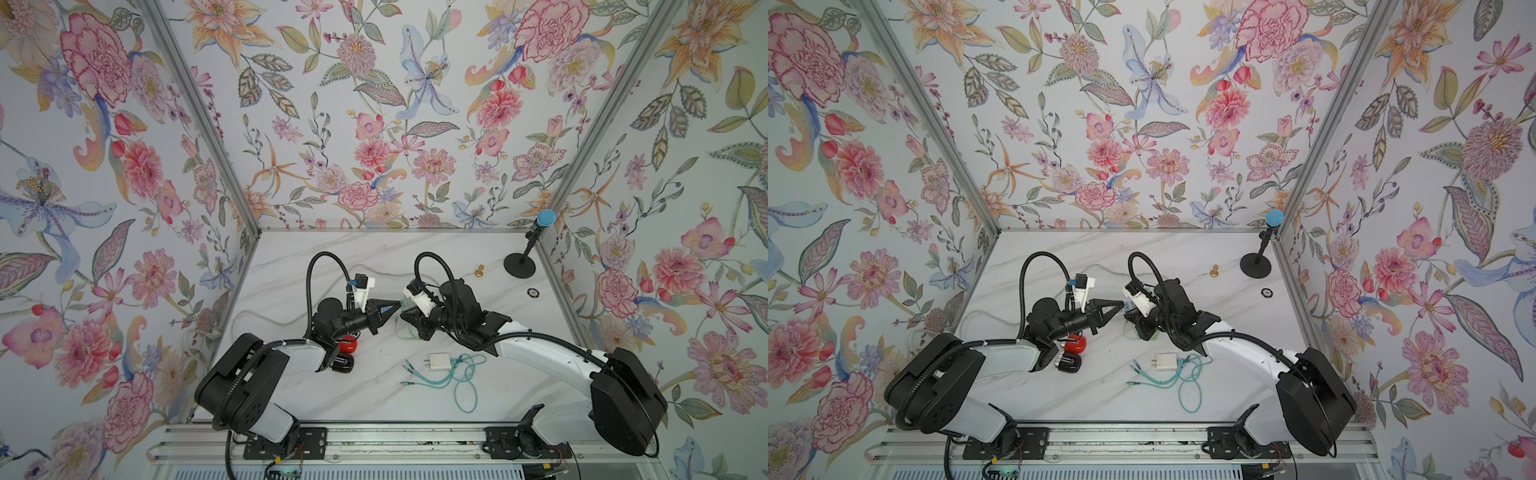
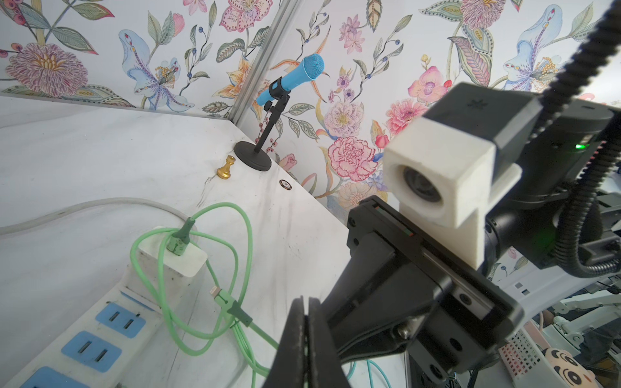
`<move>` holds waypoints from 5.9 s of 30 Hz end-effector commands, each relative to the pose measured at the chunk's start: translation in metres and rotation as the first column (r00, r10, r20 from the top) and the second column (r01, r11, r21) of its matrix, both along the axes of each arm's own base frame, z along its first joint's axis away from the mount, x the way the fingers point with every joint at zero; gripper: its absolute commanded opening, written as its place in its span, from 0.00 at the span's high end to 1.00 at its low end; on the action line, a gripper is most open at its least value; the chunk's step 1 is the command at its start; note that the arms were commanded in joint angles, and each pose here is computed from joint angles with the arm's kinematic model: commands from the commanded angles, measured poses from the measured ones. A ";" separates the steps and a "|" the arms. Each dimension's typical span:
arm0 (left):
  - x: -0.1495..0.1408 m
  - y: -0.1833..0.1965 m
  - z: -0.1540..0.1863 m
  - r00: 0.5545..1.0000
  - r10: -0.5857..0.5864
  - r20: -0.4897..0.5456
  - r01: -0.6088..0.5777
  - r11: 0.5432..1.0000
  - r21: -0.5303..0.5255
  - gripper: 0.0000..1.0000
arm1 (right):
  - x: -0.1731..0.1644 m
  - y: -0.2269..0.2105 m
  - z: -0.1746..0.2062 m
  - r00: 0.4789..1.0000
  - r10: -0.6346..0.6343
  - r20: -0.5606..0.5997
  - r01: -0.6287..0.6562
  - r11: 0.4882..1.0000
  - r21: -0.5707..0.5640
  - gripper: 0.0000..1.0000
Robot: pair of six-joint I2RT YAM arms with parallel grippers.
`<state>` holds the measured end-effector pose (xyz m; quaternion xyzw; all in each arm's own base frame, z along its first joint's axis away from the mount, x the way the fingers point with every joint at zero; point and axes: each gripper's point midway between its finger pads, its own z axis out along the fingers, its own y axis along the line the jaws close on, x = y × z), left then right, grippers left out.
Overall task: Charge the electric shaver
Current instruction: Pick up the charging cable from the center of the board, then pick up the electric shaver from the center of the board.
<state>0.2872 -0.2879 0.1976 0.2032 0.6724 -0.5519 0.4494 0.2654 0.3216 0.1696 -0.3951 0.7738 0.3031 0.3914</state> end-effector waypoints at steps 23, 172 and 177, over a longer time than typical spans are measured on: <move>-0.015 -0.006 0.015 0.992 -0.104 0.071 0.104 0.995 0.015 1.00 | -0.035 -0.035 0.036 0.970 0.237 -0.051 -0.227 0.962 0.150 0.68; -0.030 0.150 -0.126 0.885 -0.456 0.095 -0.144 -0.074 0.987 0.38 | -0.014 -0.004 -0.040 0.970 0.132 -0.203 -0.101 0.982 0.158 1.00; -0.026 0.149 -0.140 0.880 -0.471 0.052 -0.115 -0.107 0.988 0.37 | -0.014 -0.005 -0.039 0.970 0.121 -0.211 -0.090 0.985 0.150 1.00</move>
